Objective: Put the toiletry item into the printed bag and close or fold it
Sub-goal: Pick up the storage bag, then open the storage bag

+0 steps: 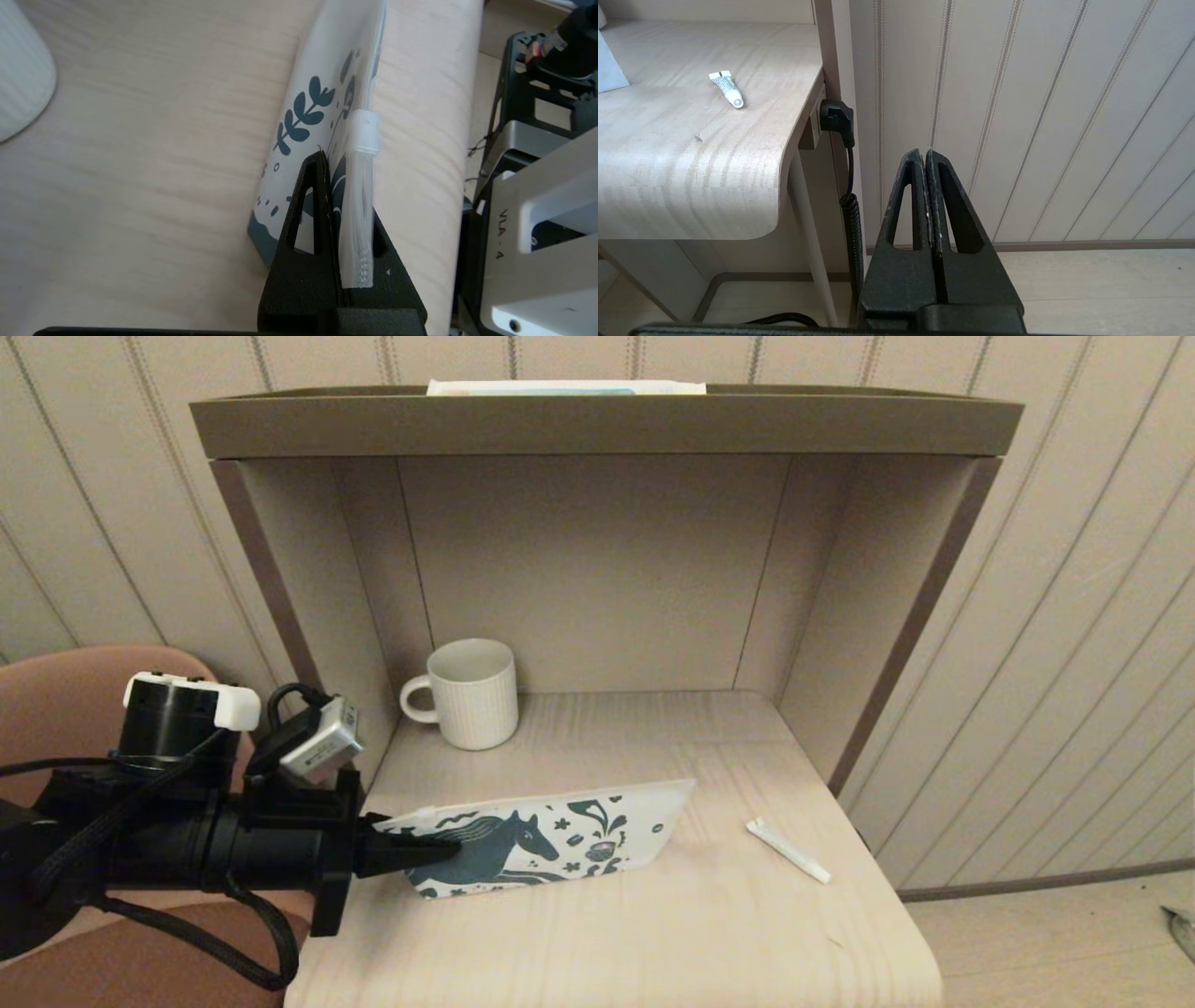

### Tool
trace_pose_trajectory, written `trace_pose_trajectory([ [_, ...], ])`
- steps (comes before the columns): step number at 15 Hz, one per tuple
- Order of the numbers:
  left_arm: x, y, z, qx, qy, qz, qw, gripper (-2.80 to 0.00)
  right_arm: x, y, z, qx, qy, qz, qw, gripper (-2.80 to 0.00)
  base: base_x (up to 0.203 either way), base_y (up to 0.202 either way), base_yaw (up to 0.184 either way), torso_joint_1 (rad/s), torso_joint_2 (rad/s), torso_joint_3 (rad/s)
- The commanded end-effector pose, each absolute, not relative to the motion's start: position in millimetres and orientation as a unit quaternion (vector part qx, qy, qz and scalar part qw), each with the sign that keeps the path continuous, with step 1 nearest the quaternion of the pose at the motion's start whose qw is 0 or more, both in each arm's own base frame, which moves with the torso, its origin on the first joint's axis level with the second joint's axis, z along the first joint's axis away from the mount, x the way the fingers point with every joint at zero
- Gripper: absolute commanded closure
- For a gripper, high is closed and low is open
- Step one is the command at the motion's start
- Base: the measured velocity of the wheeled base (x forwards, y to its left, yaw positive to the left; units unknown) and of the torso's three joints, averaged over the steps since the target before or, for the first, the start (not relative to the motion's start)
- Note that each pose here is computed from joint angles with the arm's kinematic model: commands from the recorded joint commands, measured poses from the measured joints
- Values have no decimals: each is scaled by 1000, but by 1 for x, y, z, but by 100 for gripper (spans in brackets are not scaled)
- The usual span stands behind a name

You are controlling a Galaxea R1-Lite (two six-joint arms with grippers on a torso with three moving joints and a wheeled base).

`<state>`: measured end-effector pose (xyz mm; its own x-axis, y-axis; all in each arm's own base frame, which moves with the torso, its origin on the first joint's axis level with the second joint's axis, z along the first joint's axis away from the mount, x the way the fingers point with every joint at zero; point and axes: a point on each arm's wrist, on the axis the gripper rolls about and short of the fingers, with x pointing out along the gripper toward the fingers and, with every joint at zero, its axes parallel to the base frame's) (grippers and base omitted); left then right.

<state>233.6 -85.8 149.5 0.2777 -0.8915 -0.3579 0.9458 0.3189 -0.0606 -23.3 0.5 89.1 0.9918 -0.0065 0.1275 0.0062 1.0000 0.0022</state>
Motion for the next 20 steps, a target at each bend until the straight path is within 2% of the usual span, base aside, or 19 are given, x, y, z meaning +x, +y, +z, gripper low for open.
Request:
trace_pose_trajectory([
  [1,230,-86,157,85,152,-581,795,0,-23,0,89,0,-64,-3,998,0,0,0,0,0,0,0],
  [5,223,-95,203,51,117,-584,802,0,-23,1,90,-6,-65,-2,998,0,0,0,0,0,0,0],
  [8,211,-129,238,41,110,-635,764,0,-23,1,85,-5,-41,-2,999,0,0,0,0,0,0,0],
  [10,206,-148,237,47,127,-650,747,0,-29,1,98,-4,-42,5,999,0,0,0,0,0,0,0],
  [14,206,-180,213,90,155,-650,738,0,-68,4,194,-6,-79,69,994,0,0,0,0,0,0,0],
  [18,206,-190,195,109,175,-656,726,0,-33,1,284,19,19,161,987,0,0,0,0,0,0,0],
  [20,207,-191,196,110,171,-656,727,0,-3,5,315,29,102,247,963,0,0,0,0,0,0,0],
])
